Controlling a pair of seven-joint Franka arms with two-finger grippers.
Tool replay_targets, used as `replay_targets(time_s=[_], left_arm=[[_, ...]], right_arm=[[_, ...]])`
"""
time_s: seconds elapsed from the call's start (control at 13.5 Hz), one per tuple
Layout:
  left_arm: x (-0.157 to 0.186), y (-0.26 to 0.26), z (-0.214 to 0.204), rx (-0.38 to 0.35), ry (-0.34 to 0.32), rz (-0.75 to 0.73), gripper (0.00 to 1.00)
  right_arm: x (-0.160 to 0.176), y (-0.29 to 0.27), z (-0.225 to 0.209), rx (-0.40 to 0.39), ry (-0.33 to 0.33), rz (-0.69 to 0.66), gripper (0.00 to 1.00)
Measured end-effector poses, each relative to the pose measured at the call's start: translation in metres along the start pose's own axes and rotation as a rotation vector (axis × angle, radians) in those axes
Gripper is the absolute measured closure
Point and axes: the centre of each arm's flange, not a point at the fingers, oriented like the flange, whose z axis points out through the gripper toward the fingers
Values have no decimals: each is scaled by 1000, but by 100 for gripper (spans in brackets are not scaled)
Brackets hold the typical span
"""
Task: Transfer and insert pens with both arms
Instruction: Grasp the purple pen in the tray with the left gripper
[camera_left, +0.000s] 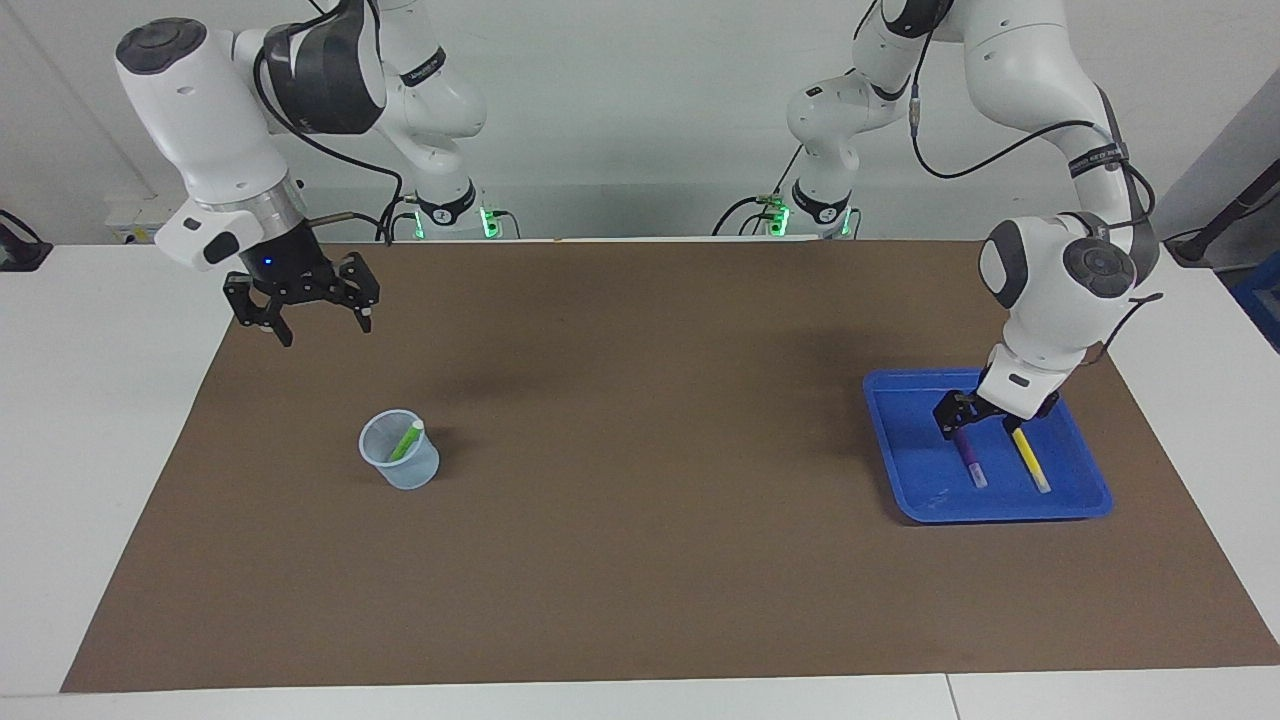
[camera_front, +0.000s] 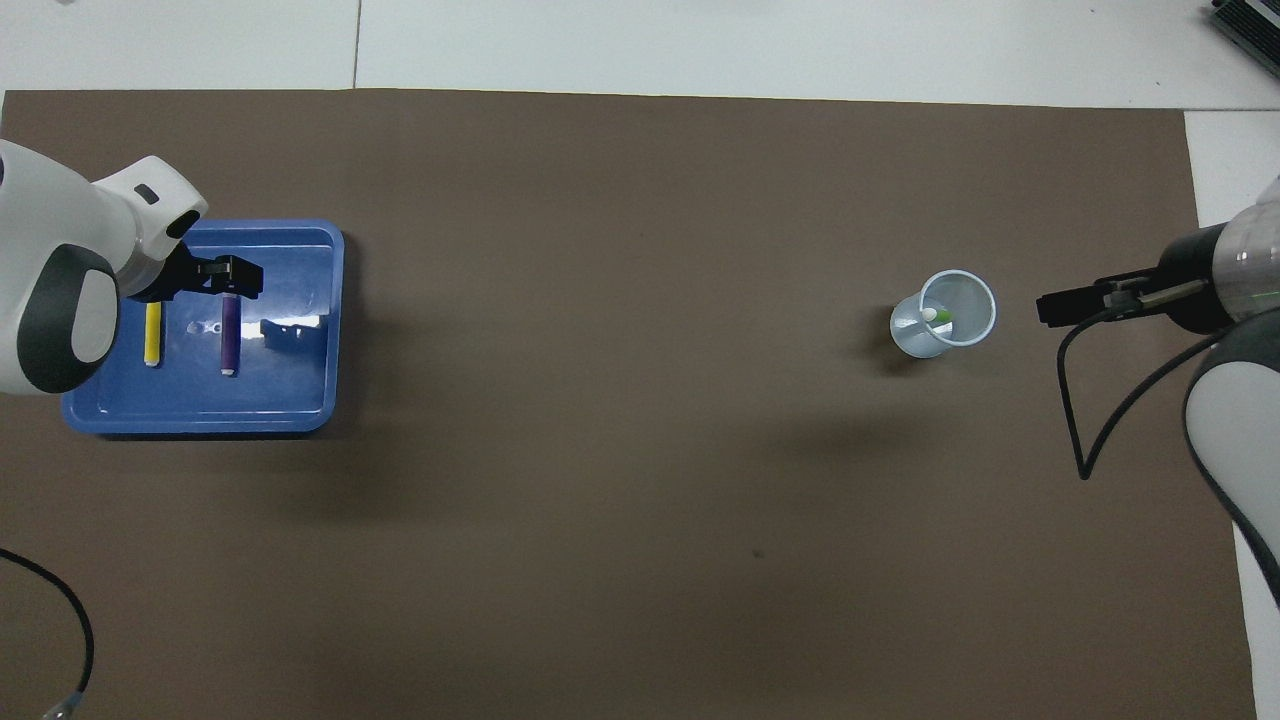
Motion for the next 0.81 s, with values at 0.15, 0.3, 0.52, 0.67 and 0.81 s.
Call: replay_targets(time_s=[0.15,0.3,0.52,0.67,0.81], left_arm=[[3,-14,12,-9,13,-4,0],[4,-22,21,-15,23,-12,0],[2,-20,32,-31,50,-22,0],[-3,-18,45,-50,64,-35,0],[-8,-19,54,-56,63,-42,3]], right_arm=[[-4,1,4,5,-28,15,0],[-8,0,7,12,-69,32,0],[-17,-2,5,18,-116,39,0],[-17,-2,3,17,-114,40,0],[-18,1,3,16,-113,50,0]])
